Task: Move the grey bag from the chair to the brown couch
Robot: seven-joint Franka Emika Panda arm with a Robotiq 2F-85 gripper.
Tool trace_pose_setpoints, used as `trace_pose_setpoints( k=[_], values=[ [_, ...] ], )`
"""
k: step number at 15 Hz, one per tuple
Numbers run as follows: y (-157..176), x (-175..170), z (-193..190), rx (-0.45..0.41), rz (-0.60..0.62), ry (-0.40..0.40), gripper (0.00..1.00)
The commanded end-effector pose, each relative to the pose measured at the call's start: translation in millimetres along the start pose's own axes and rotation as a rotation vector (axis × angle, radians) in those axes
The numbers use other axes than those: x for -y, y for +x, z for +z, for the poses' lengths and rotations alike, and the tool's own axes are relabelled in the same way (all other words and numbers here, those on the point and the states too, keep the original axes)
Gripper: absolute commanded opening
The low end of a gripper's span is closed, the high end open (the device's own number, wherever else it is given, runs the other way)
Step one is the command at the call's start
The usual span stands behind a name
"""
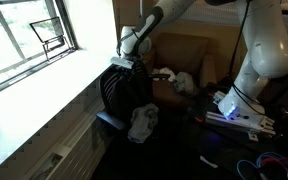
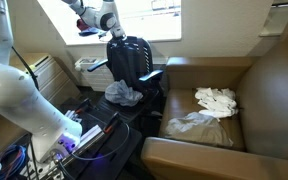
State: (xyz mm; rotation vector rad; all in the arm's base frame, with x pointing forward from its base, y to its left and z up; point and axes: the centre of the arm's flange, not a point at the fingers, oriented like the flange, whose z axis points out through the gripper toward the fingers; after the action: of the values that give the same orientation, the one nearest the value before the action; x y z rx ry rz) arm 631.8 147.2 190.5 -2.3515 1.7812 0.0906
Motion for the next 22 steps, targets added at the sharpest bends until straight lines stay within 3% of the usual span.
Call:
trace_pose_setpoints(
  k=[1,2,7,11,15,16,17,18,19,22],
  values=[
    [3,10,-2,-0.107,-0.017,-0.013,0.05],
    [3,14,-10,-0.141,-0.025,-0.012,0.01],
    [0,16,-70,-0.281,-0.075,0.013,0.04],
    [6,0,-134,-0.346,-0.046,0.187,0.04],
    [14,-15,-234,-0.360,0.032,0.436,0.04],
    [17,19,-196,-0.350,0.004,0.356,0.43],
    [17,15,-215,-0.352,0.011,0.379,0.19],
    [17,14,-220,-0.351,0.013,0.380,0.25],
    [19,23,-198,-0.306,0.005,0.324,0.57],
    [37,43,-127,-0.159,0.026,0.170,0.79]
  ],
)
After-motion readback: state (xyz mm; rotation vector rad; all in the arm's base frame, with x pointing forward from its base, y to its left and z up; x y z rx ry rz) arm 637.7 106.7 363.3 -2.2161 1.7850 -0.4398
